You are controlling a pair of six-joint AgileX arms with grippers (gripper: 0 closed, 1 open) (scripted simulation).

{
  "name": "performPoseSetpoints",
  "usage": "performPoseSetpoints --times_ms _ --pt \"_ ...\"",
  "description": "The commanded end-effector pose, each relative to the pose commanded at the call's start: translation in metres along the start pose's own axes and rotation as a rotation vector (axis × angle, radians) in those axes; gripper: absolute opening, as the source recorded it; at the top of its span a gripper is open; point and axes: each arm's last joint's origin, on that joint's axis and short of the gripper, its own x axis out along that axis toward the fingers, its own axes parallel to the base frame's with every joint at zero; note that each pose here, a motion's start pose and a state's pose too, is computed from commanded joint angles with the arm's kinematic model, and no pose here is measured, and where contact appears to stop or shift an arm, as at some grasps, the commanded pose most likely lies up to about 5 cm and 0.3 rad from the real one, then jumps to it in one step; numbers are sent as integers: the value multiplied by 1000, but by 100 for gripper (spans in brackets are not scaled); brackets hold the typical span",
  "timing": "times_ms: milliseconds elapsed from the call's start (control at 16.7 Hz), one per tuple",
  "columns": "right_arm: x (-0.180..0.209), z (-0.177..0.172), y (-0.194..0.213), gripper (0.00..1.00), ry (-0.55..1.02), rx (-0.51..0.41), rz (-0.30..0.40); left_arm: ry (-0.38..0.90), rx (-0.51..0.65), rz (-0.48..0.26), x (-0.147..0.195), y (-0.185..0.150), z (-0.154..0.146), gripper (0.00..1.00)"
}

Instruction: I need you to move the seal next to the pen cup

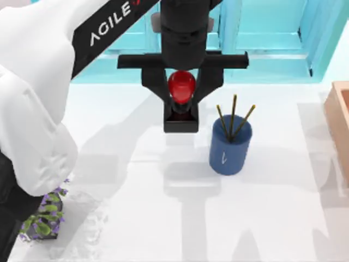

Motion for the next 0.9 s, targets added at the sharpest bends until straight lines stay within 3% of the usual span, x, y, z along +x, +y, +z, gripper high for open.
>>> performPoseSetpoints --times_ms 180,900 --pt "0 0 0 100 0 0 0 0 0 0 0 0 0 0" --pt "0 0 0 100 0 0 0 0 0 0 0 0 0 90"
